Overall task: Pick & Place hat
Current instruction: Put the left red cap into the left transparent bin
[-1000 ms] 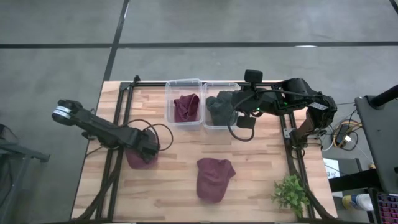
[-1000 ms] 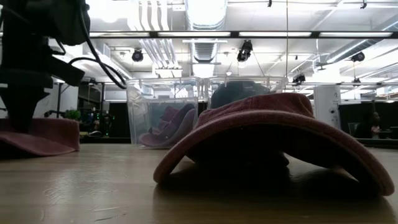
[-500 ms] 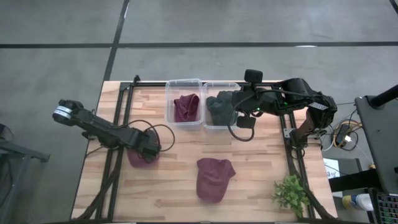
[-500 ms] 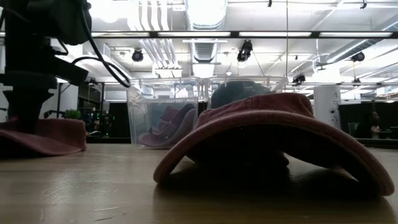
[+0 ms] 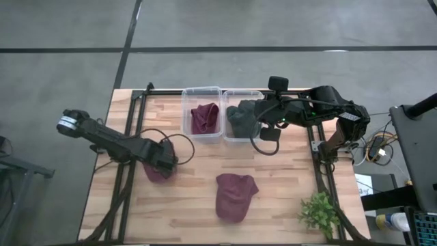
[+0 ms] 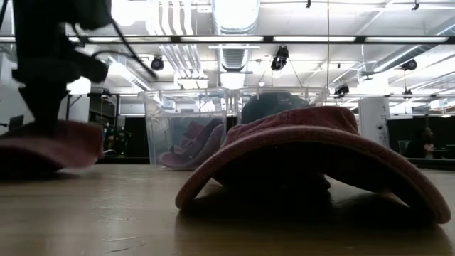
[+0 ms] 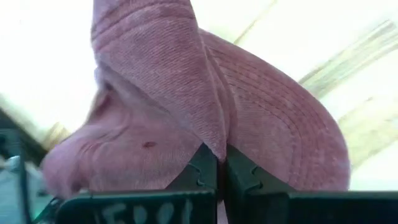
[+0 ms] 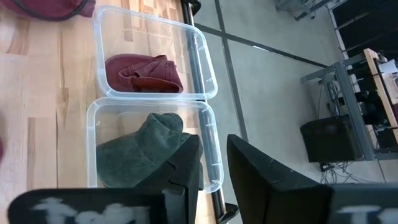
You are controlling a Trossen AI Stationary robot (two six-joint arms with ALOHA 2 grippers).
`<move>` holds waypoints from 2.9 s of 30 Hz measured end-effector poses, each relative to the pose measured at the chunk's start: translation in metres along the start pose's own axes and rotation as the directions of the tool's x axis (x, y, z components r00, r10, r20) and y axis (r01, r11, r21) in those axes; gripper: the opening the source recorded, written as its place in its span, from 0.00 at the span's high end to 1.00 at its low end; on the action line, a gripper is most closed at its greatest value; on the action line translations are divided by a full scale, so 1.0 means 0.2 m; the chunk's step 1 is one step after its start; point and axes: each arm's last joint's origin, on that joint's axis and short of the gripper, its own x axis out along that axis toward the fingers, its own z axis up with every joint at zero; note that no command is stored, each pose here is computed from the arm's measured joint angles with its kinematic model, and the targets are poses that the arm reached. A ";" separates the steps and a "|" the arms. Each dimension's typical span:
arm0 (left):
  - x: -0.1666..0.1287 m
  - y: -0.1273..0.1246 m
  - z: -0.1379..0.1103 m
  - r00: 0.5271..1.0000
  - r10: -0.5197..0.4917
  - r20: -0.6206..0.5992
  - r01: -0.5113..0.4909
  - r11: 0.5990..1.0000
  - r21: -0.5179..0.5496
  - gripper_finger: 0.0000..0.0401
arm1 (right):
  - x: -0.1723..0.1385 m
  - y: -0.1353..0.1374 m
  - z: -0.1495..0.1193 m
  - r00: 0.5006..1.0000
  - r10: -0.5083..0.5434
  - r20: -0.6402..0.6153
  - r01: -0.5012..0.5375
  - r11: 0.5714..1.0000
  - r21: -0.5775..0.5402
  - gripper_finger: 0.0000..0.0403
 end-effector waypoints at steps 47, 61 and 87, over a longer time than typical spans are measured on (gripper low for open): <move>-1.12 0.03 0.62 0.501 0.012 0.865 -0.065 0.998 0.024 1.00 | 0.00 0.00 0.00 1.000 0.003 0.001 -0.003 1.000 0.024 0.83; -0.69 0.08 0.99 0.792 0.086 0.604 -0.106 0.994 -0.002 1.00 | 0.00 0.00 0.00 1.000 0.024 0.002 -0.024 0.999 0.036 0.83; -0.27 0.07 1.10 0.932 0.061 0.358 -0.083 0.995 0.047 1.00 | 0.00 0.00 0.00 1.000 0.025 0.001 -0.025 0.999 0.035 0.83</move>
